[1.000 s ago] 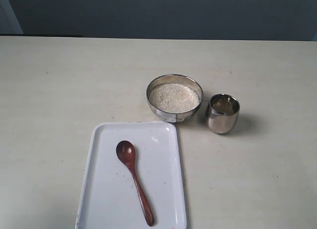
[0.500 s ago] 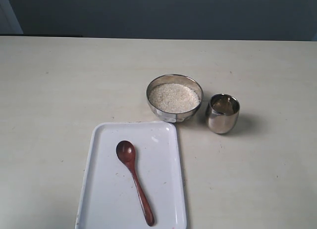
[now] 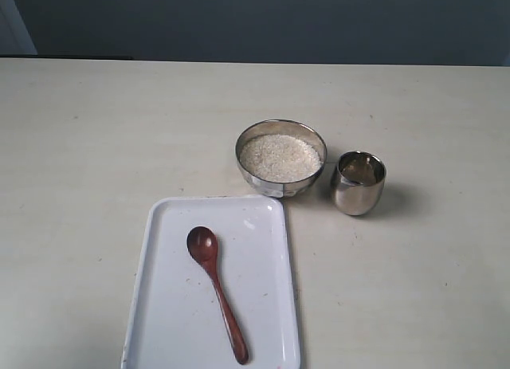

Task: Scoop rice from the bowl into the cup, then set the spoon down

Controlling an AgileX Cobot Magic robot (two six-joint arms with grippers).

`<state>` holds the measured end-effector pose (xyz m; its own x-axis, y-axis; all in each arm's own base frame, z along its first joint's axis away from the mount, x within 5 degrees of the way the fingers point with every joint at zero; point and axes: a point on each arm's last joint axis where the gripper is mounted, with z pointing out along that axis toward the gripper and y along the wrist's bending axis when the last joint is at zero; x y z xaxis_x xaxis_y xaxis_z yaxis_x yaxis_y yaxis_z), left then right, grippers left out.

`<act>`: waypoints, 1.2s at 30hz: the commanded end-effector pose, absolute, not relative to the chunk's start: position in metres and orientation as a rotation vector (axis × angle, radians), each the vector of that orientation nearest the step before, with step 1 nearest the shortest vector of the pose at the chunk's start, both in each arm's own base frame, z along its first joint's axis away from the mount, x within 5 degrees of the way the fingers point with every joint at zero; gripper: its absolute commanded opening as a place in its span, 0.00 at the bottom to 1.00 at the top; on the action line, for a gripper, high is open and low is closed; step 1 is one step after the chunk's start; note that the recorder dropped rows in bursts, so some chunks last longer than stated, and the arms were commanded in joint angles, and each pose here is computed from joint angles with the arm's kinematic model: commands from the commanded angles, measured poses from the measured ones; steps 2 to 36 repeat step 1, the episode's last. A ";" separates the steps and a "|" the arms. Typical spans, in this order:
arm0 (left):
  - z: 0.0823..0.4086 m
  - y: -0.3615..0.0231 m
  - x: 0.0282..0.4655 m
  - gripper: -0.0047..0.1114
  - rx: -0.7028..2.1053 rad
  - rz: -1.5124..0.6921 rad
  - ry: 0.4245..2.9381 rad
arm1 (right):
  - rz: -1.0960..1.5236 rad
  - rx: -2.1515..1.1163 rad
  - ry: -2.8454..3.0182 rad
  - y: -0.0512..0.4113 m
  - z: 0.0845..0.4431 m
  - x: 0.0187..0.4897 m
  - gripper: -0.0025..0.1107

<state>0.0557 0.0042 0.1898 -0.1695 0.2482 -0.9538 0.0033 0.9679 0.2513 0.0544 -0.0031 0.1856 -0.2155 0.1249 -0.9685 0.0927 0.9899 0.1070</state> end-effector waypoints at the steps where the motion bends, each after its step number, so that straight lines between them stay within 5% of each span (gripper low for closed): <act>1: 0.193 0.003 0.056 0.04 0.192 0.210 1.704 | 0.027 0.165 1.779 -0.003 0.186 0.054 0.01; 36: 0.193 0.003 0.056 0.04 0.192 0.210 1.704 | 0.027 0.165 1.779 -0.003 0.186 0.054 0.01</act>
